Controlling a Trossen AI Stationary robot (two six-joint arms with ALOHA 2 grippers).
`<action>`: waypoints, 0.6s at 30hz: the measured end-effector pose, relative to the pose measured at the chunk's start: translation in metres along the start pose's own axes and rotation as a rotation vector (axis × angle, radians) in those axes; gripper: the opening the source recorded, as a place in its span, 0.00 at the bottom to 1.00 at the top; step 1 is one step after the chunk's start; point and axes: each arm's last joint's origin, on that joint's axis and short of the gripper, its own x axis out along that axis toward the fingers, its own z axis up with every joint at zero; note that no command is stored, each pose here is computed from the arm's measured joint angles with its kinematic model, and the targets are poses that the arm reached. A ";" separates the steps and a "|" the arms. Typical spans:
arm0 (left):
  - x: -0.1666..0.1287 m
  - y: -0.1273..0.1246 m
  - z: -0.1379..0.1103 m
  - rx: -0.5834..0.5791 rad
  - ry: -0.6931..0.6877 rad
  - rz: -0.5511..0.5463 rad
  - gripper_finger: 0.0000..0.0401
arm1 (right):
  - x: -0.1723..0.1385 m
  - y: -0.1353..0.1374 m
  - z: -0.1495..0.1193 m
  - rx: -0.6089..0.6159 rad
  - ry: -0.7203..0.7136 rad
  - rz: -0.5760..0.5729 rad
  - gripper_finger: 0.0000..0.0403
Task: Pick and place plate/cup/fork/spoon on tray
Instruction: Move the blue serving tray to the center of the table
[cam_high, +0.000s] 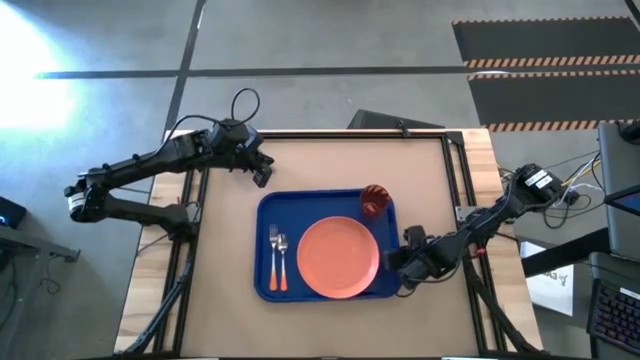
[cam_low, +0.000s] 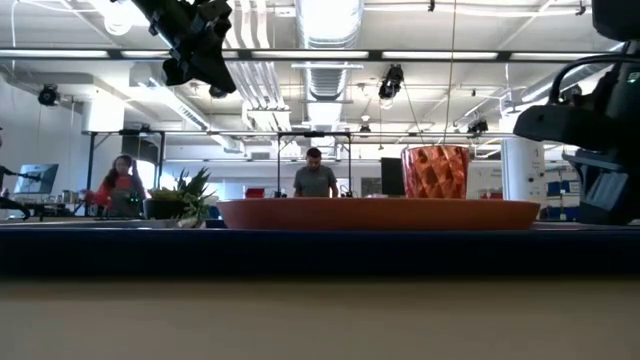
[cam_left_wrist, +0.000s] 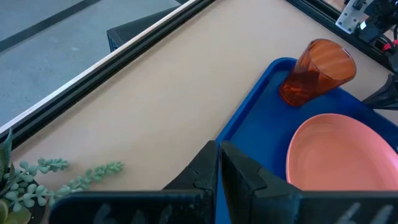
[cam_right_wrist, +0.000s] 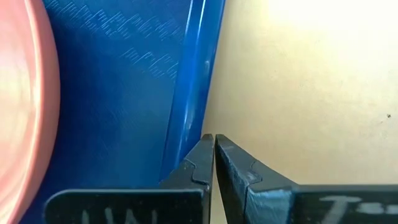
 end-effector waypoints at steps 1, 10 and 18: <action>0.000 0.000 0.000 0.000 0.000 0.000 0.00 | 0.000 0.000 0.000 -0.002 0.001 0.001 0.02; 0.000 0.000 0.000 0.000 0.000 0.000 0.00 | 0.000 0.001 -0.001 0.019 0.011 0.013 0.02; 0.000 0.000 0.000 0.000 0.000 0.000 0.00 | 0.000 0.003 -0.001 0.027 0.019 0.033 0.02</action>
